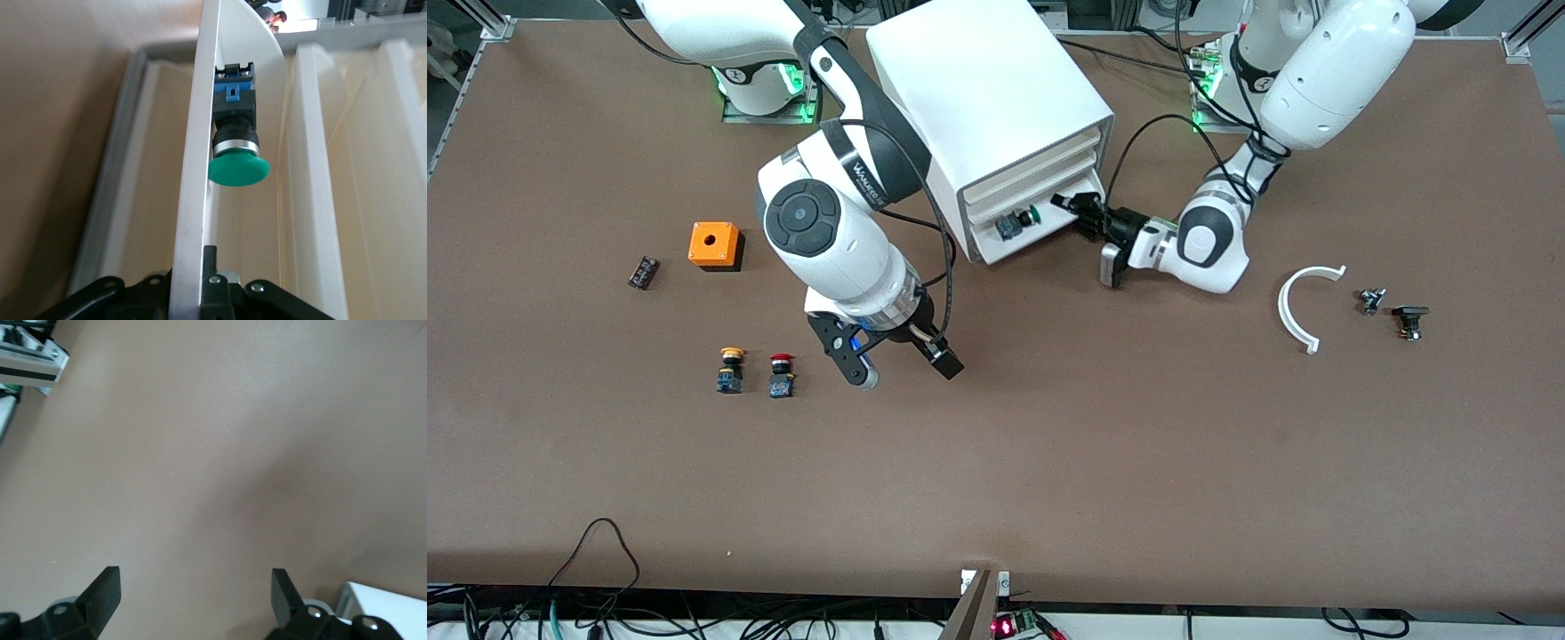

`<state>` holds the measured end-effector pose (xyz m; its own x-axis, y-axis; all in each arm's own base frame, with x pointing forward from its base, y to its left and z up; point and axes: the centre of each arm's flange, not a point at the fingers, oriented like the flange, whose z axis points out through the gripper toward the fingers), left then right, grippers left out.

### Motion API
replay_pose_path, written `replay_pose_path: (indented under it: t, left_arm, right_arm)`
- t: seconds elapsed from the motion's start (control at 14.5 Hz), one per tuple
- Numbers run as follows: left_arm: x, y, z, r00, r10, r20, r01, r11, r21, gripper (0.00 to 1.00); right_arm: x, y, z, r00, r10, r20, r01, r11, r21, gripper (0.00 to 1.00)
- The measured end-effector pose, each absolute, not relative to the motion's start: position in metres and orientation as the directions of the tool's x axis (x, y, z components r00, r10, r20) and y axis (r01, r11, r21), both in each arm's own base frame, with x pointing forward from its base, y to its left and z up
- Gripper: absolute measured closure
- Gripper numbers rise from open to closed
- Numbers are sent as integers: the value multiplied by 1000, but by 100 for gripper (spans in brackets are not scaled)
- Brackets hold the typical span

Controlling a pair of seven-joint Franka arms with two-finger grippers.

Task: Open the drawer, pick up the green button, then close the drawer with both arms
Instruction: 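Pull the cabinet drawer open with the left gripper, then reach the right gripper into the drawer while the left gripper withdraws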

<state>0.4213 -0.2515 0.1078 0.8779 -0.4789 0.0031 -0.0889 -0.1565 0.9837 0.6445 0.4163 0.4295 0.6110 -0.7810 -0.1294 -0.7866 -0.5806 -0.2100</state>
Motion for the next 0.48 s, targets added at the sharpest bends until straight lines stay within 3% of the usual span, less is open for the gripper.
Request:
replay_pose_path:
  t: [0.28,0.35,0.48]
  left_arm:
    - [502,-220,144,870,-493,-26,-125,-270,955,93]
    - [516,-215,151,870,-492,-31,-139,-305,942,89]
    - [530,-208,154,879,-475,-30,-160,-355,921,70]
  right_arm:
    - [638,438,437,555,-818,-149,-820,-508,-264,0]
    - [633,448,438,543,-825,-156,-827,-493,-271,0]
    - [618,470,437,529,-831,-170,-836,-477,-269,0]
